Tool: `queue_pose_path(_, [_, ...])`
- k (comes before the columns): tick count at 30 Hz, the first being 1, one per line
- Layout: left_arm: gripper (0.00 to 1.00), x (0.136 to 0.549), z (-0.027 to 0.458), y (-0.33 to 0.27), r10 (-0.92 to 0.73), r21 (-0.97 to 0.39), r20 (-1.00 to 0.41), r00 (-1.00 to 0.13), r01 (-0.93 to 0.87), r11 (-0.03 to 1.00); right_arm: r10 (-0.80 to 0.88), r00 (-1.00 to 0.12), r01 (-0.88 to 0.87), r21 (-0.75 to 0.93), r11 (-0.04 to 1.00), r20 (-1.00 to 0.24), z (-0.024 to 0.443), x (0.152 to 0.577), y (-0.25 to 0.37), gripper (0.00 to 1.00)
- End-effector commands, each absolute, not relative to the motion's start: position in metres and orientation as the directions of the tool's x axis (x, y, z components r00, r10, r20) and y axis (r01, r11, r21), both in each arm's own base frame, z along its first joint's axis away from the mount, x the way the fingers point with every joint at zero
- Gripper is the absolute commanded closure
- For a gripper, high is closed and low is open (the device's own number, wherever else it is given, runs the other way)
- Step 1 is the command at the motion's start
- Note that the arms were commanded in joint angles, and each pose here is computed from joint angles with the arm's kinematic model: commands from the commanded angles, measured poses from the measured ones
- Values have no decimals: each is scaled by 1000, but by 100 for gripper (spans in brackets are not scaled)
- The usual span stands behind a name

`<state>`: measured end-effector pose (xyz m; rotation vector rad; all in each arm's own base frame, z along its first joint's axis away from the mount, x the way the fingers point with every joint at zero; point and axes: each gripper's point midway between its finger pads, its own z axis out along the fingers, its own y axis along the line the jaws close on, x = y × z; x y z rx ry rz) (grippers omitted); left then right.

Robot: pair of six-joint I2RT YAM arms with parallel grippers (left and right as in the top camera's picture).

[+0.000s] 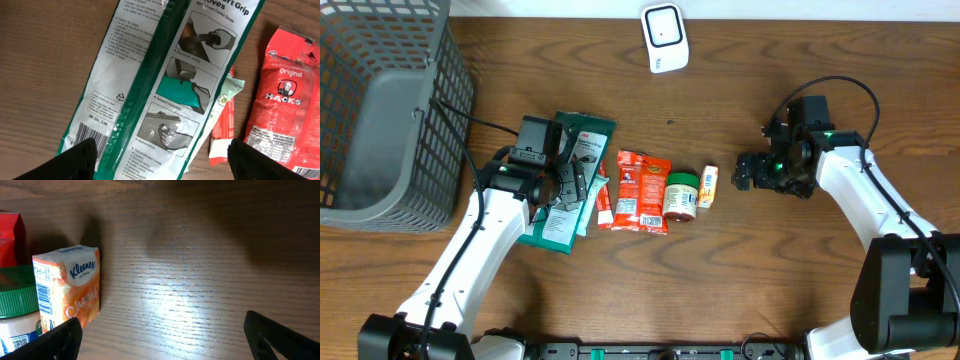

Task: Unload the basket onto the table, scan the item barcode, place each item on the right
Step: 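Hold the gloves pack flat on the table with the left gripper, then move the right gripper left toward the orange Kleenex pack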

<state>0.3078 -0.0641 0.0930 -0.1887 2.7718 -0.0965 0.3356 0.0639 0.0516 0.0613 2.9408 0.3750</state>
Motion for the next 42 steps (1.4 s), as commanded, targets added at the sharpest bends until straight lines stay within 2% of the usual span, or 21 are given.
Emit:
queue_pose_path(1, [16,303,86,-62,-140,-81,-330,-934,-120,989,65,-980,16,252,968,-188,57,340,62,1])
queue_pose_path(42, [16,303,86,-62,-140,-81,-330,-933,-120,989,66,-972,6,259,966,-224,60,349,63,1])
